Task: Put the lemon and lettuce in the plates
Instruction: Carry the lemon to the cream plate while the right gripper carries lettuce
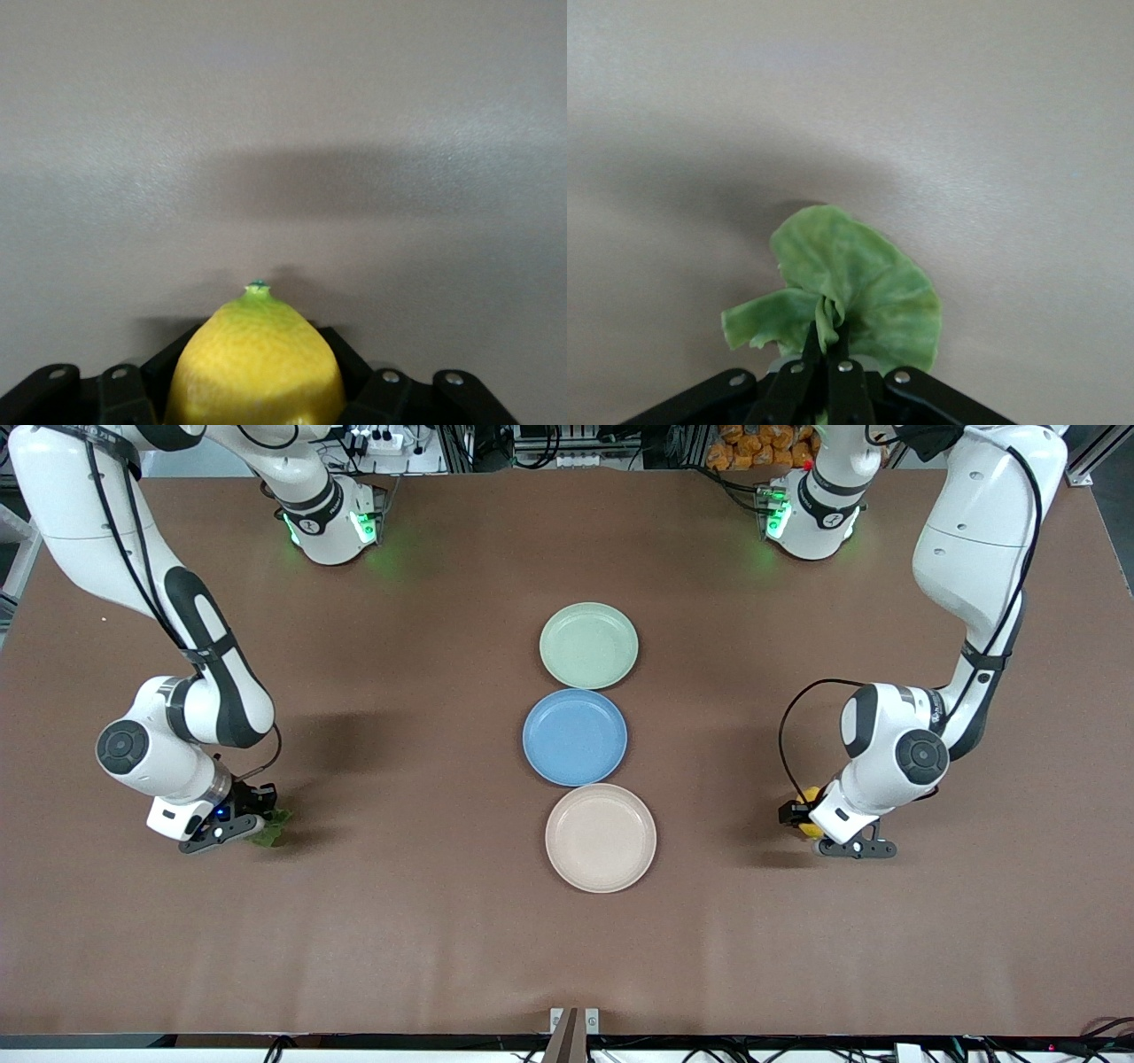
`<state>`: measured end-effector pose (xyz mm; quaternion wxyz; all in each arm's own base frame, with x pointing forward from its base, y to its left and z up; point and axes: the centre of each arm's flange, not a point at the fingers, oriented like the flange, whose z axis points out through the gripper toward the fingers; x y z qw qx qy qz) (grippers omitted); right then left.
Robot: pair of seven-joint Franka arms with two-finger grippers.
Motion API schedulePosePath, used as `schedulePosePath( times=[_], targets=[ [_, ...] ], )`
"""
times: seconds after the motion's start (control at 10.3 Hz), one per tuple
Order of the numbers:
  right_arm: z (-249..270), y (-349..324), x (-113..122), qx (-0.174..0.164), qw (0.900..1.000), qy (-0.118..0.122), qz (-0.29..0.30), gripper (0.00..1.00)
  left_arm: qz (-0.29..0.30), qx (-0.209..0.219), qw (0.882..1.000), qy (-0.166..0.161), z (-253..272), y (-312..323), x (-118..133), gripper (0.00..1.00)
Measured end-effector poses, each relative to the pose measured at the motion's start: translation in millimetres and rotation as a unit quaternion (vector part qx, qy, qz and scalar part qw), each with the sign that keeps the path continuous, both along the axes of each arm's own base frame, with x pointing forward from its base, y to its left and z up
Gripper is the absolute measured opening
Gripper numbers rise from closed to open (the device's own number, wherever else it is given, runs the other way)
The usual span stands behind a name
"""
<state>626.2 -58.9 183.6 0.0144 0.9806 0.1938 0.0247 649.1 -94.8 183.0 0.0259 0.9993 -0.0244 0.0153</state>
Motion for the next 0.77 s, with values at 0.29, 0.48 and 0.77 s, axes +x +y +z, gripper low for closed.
schedulePosePath(
  times=[0.29,0.48,0.77],
  targets=[
    [30.4,-0.9,-0.5,0.002,1.000,0.004,-0.004,0.04,-0.003,0.001,1.000,0.002,38.9,-4.2,19.5,0.57],
    [49.4,26.4,-5.6,0.007,1.000,0.005,-0.021,0.04,-0.012,-0.006,1.000,-0.006,64.2,-18.4,29.4,0.57],
    [72.4,121.8,-18.3,0.011,0.998,0.031,-0.057,0.04,-0.032,-0.017,0.999,-0.024,95.1,-59.6,38.7,0.57]
  ],
)
